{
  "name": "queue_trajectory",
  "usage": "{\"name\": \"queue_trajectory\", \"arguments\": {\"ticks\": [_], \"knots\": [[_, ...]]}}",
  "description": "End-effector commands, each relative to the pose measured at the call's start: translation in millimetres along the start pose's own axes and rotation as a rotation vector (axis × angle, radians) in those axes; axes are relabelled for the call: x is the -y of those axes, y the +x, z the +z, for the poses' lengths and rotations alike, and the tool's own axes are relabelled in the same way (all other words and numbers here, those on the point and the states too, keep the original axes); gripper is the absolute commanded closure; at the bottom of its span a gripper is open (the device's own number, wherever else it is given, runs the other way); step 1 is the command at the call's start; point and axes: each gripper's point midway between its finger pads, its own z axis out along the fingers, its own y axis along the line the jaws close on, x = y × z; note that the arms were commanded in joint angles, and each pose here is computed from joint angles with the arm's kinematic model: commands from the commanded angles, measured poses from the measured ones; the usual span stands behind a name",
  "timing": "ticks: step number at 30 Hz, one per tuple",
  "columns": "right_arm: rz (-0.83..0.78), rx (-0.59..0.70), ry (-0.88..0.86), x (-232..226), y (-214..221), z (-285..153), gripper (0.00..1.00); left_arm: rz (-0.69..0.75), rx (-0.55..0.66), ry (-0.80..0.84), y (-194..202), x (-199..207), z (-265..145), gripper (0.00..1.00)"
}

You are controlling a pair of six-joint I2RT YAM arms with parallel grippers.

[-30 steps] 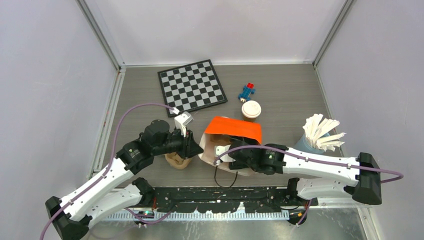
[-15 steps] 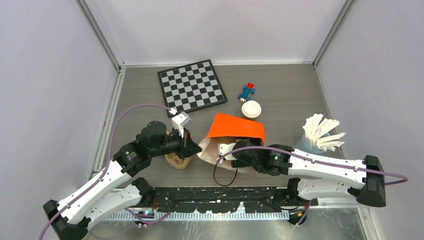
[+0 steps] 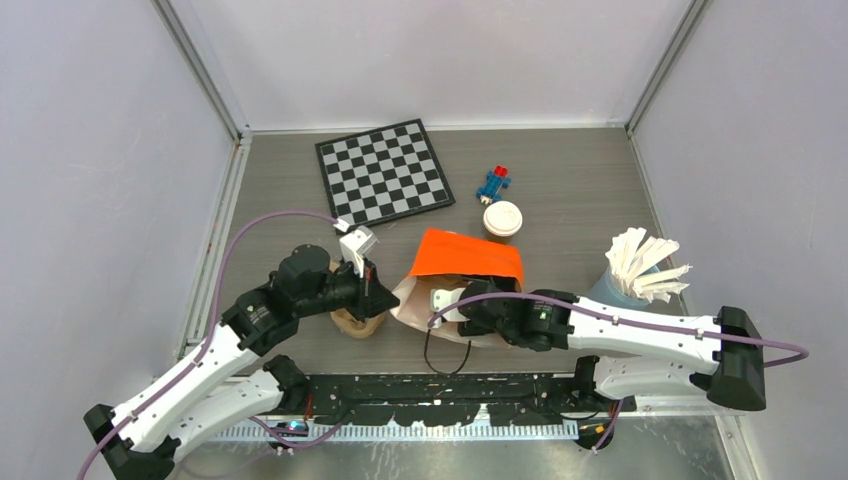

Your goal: Pack the takeout coffee

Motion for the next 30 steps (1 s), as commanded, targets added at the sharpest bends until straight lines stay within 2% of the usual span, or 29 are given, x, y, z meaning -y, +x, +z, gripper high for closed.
{"name": "queue_trajectory", "arguments": {"ticks": [1, 20, 30], "knots": [[-0.025, -0.027, 0.031, 3, 8, 2, 0.28, 0.004, 0.041, 0.019, -13, 9, -8, 1.00], [-0.084, -0.010, 0.084, 12, -2, 11, 0.28, -0.039, 0.033, 0.058, -5, 15, -9, 1.00], [-0.019, -0.018, 0.148, 21, -17, 19, 0.28, -0.079, 0.016, 0.082, -1, 20, -10, 1.00]]}}
